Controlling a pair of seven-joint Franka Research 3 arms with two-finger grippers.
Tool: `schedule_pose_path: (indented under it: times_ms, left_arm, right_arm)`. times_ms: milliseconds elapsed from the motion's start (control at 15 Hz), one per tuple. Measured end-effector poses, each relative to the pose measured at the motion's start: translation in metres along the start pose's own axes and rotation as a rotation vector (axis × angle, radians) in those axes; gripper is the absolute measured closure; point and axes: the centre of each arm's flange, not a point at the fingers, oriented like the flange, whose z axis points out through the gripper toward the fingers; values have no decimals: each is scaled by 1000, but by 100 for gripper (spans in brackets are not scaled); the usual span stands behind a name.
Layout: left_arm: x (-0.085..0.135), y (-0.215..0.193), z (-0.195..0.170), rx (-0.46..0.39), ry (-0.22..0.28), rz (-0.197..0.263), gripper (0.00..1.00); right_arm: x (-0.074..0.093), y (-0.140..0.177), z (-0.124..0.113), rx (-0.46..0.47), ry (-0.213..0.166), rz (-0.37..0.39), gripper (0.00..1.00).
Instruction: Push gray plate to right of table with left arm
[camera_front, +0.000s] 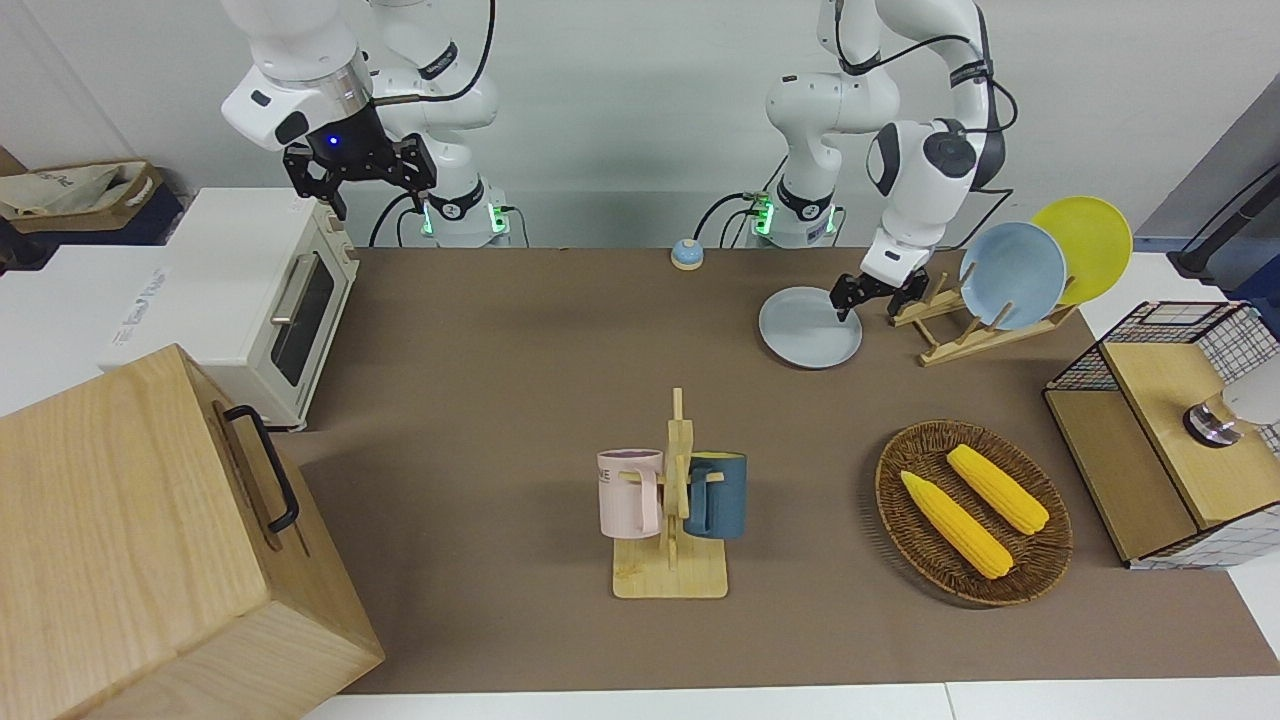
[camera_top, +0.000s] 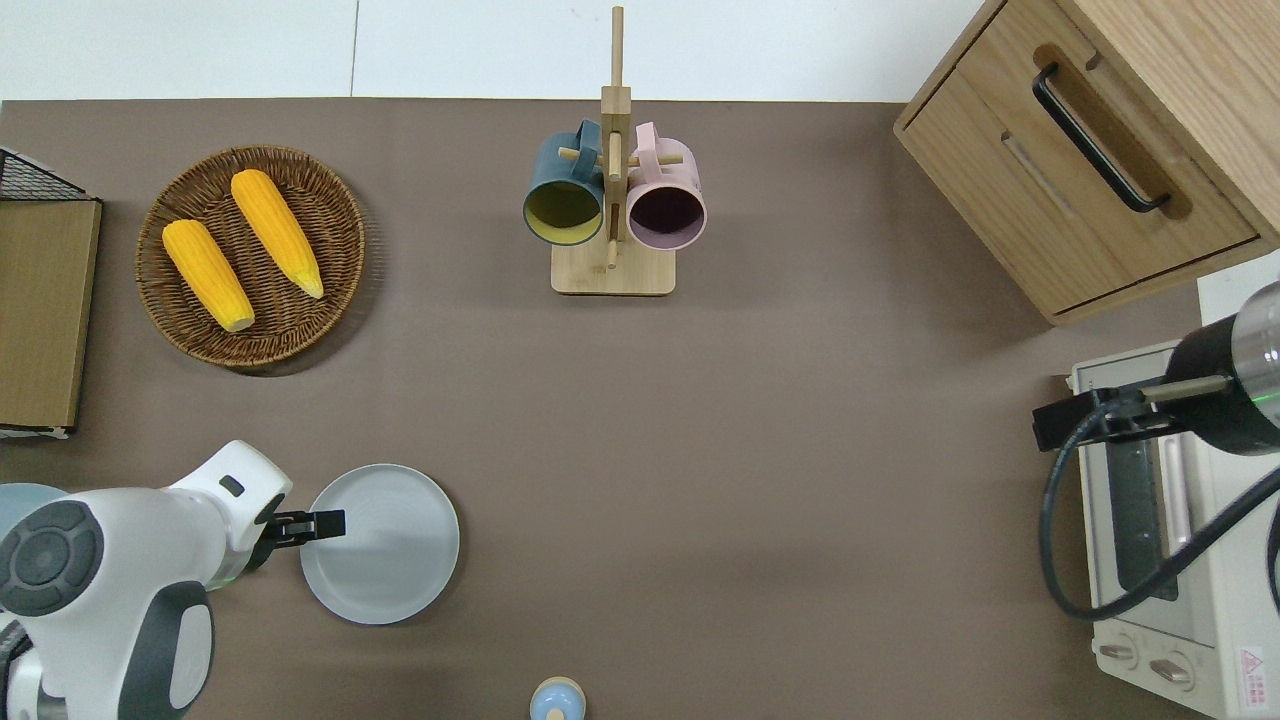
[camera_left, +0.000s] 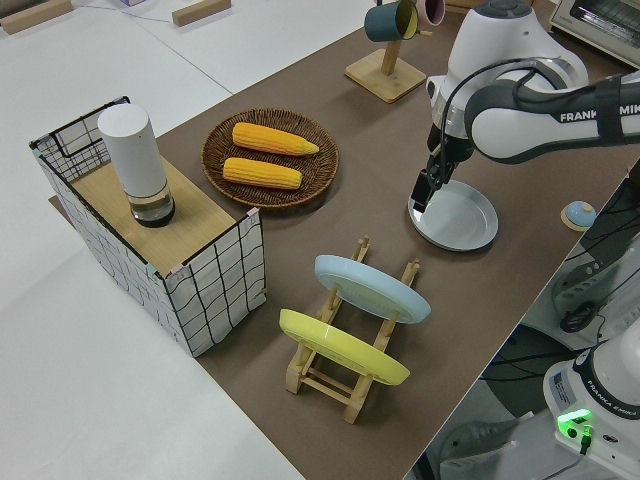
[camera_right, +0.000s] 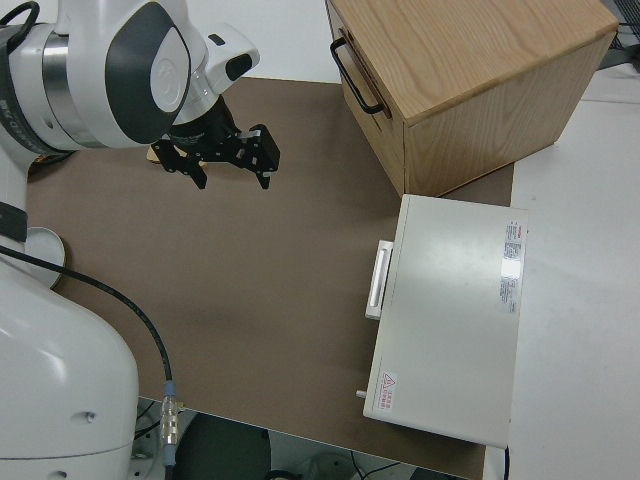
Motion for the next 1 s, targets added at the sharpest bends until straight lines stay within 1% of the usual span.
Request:
schedule_pose_path:
  times_ms: [200,400,467,600,667,733,867,933,1000]
  left_arm:
    - [-14,-1,25,2,-19,1,1]
    - [-13,-1,43,4,-27,2,2]
    - [-13,-1,48,5,-31,2,7]
    - [-12,-1,53,6,-36,2,32]
    - [-11,0,53,6,-31,3,42]
    - [-10,0,51,5,-26,8,56]
    - [-9,-2,49,5,-21,12,78]
    - [-9,-4,49,4,-20,13,86]
    - [-9,-3,48,4,-19,18,91]
  right_arm:
    - [0,0,0,0,0,0,1]
    - [0,0,0,0,0,0,1]
    - [0,0,0,0,0,0,1]
    - [0,0,0,0,0,0,1]
    - [0,0,0,0,0,0,1]
    - [0,0,0,0,0,0,1]
    - [0,0,0,0,0,0,1]
    - [0,0,0,0,0,0,1]
    - [0,0,0,0,0,0,1]
